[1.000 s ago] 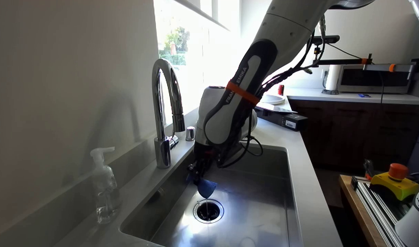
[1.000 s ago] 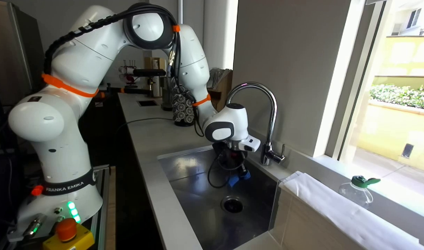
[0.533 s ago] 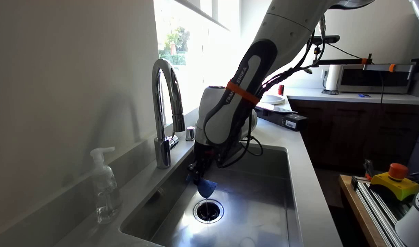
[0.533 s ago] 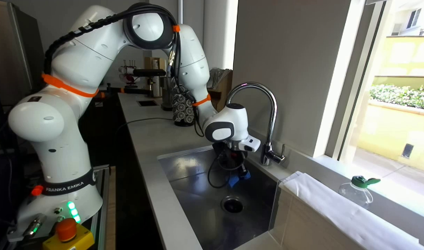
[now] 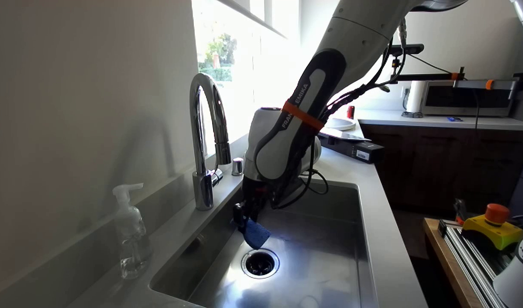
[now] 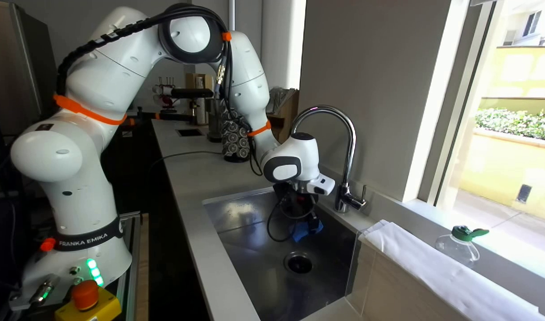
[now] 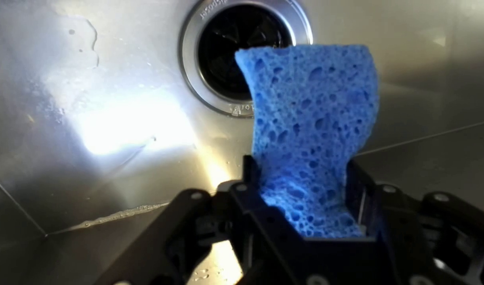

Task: Close the tap faucet

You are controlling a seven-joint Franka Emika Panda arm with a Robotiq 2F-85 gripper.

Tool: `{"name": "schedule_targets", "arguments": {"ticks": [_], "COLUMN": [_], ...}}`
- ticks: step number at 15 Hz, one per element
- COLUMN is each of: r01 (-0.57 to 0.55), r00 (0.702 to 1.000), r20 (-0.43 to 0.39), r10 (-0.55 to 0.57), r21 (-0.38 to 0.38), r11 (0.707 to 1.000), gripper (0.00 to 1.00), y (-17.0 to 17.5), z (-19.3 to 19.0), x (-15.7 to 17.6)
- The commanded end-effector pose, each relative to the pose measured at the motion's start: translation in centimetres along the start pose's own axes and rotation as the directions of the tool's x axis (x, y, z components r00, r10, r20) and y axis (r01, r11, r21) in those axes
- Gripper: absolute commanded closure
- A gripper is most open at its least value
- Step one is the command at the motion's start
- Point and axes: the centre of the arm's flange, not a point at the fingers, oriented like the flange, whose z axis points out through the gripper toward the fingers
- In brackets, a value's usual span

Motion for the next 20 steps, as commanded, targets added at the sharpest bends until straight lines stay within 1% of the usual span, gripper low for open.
{"name": "schedule_targets", "arguments": {"ticks": [1,3,4,9,12,14,16,18,20], "r01": [0.005,0.005,0.004,0.002,-0.065,-0.142,-0.196,-0.242,-0.301], "r00": [1.000,1.000,1.000,1.000,0.998,0.989,0.977,0.962,0.941], "r20": [0.006,0.010,0.013,0.017,0.017,0.037,0.078,0.126,0.148], "r10": [-0.005,-0.005,-0.004,-0.002,0.065,0.144,0.197,0.243,0.303], "r21": [-0.004,-0.004,-0.003,-0.007,-0.024,-0.035,-0.025,-0.026,-0.033], "r11": [1.000,1.000,1.000,1.000,0.998,0.989,0.980,0.970,0.953], "gripper": [0.14,0.01,0.00,0.00,0.00,0.00,0.00,0.00,0.00], "y": [0.2,0.2,0.3,0.4,0.9,1.2,1.4,1.1,0.9], "z": [-0.3,-0.1,0.0,0.2,0.7,1.7,2.9,4.1,5.2], "x": [-0.5,-0.5,-0.4,-0.4,-0.2,0.2,0.5,0.8,1.3]}}
